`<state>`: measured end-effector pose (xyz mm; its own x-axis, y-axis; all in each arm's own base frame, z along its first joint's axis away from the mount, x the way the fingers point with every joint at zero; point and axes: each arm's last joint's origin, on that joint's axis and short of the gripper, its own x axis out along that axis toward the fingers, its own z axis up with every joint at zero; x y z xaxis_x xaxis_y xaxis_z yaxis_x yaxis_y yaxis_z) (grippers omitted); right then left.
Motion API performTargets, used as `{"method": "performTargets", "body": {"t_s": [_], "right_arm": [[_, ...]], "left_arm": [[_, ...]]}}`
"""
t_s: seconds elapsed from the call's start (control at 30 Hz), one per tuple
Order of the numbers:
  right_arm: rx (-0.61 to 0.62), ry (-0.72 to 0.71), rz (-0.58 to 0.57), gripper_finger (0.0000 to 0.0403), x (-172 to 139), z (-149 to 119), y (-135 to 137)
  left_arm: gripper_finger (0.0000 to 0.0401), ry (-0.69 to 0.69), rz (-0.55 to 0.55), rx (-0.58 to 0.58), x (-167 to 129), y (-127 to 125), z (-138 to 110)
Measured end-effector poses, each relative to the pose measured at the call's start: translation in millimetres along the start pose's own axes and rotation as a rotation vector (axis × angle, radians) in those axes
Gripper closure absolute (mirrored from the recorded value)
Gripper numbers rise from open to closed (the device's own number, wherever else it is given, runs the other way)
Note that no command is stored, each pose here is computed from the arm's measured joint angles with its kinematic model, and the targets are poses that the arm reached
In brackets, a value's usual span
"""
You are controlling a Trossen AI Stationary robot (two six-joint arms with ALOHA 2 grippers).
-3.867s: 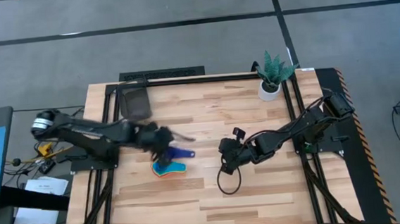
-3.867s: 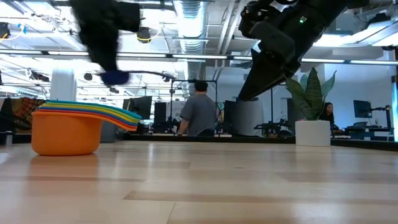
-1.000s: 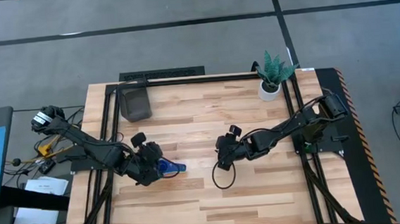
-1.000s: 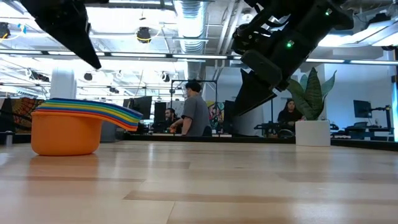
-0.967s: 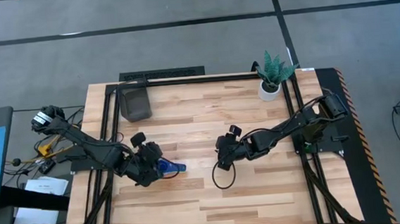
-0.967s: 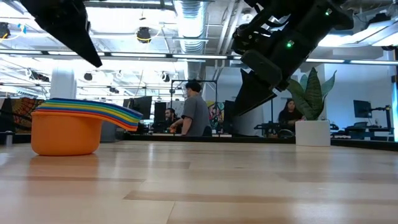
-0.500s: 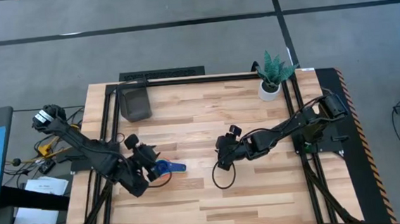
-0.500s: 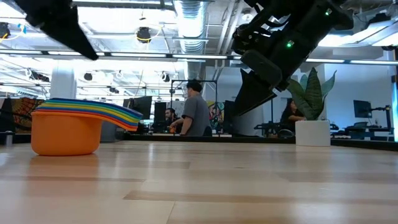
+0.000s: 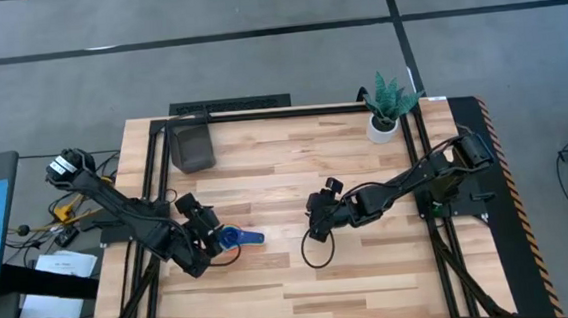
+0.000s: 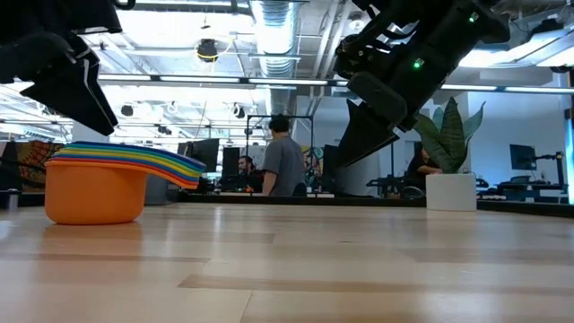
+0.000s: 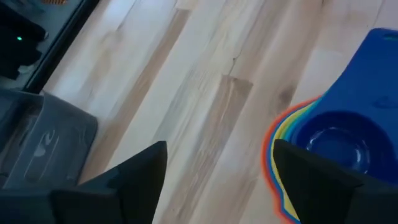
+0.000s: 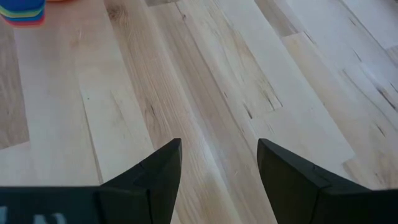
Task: Nest measuring cups in basket
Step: Return to Home Position
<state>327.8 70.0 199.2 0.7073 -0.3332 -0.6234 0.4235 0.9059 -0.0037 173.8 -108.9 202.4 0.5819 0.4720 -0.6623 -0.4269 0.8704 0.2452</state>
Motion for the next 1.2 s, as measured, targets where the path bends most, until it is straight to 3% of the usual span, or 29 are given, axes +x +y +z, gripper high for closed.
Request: {"method": "performTargets", "body": {"t_s": [0.8, 1.03, 1.2], "right_arm": [[0.0, 0.0, 0.0, 0.0169, 0, 0, 0], [0.0, 0.0, 0.0, 0.0169, 0, 0, 0], [0.0, 0.0, 0.0, 0.0169, 0, 0, 0]], "left_arm": [[0.0116, -0.02, -0.009, -0.027, 0, -2, 2], [0.0116, -0.173, 0.053, 0.015, -5, -4, 13], [0.0116, -0.39, 0.156, -0.015, -25, 4, 21]]}}
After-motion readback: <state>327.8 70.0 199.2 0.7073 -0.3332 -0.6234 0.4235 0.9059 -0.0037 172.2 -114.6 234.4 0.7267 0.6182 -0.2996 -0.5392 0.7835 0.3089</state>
